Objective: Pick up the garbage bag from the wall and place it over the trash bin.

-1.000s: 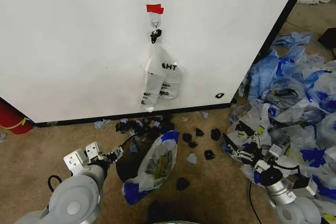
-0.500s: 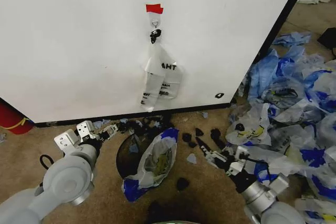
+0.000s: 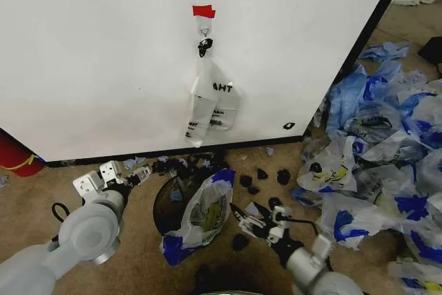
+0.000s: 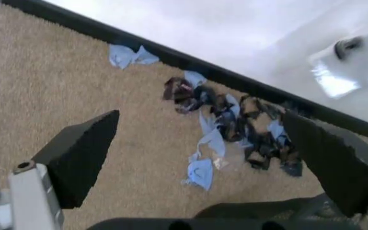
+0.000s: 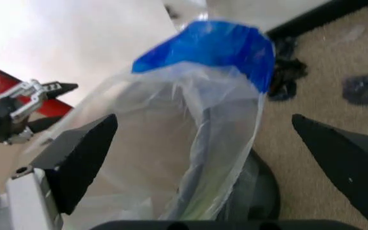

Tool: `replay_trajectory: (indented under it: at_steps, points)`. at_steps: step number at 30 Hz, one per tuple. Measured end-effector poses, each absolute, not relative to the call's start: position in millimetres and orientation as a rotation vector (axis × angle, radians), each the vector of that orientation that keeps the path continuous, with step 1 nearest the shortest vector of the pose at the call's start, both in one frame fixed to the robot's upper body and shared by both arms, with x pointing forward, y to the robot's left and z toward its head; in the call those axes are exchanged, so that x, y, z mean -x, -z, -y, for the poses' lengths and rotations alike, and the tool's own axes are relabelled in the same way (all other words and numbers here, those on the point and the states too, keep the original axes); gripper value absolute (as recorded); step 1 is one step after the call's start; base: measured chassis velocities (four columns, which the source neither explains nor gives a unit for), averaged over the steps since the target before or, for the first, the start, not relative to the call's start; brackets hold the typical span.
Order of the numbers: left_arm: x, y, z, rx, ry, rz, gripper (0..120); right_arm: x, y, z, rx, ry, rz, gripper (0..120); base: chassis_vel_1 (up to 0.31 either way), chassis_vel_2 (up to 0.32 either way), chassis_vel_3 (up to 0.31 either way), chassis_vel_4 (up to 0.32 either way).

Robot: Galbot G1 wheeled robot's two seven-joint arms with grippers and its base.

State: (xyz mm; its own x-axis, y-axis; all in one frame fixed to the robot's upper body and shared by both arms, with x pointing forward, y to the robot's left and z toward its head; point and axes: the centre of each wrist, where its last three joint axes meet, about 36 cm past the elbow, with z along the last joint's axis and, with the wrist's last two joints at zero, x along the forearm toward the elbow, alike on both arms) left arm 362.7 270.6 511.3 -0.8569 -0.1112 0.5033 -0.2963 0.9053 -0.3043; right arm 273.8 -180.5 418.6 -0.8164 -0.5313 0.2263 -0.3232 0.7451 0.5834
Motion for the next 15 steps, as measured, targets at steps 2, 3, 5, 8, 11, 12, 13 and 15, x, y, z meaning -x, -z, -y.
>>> replay_trajectory:
  at_steps: [2,3,5,8,11,12,13,15]
  points:
    - [-363.6,-507.3,-271.1,-0.303,-0.513,2.572,100,-275.6,-424.7,165.8,-0.628,0.734,2.546,100,0.000,0.000,0.000,0.000]
    - [-364.0,-505.2,-271.1,-0.306,-0.511,2.569,100,-276.5,-428.5,158.5,-0.613,0.716,2.537,100,0.000,0.000,0.000,0.000]
    - [-364.4,-501.6,-271.2,-0.313,-0.503,2.567,100,-276.9,-432.7,147.5,-0.601,0.698,2.521,100,0.000,0.000,0.000,0.000]
    - [-363.7,-497.1,-271.9,-0.318,-0.490,2.568,100,-277.8,-440.3,135.2,-0.592,0.666,2.505,100,0.000,0.000,0.000,0.000]
    - [-362.5,-494.0,-272.1,-0.321,-0.482,2.566,100,-279.6,-444.5,128.2,-0.575,0.645,2.503,100,0.000,0.000,0.000,0.000]
    - [-362.0,-492.9,-271.9,-0.321,-0.480,2.565,100,-281.0,-444.6,126.6,-0.568,0.635,2.504,100,0.000,0.000,0.000,0.000]
    - [-361.5,-491.9,-271.4,-0.321,-0.480,2.564,100,-283.4,-443.4,124.8,-0.554,0.622,2.507,100,0.000,0.000,0.000,0.000]
    - [-360.9,-490.9,-270.9,-0.320,-0.480,2.562,100,-285.6,-442.2,122.2,-0.538,0.612,2.508,100,0.000,0.000,0.000,0.000]
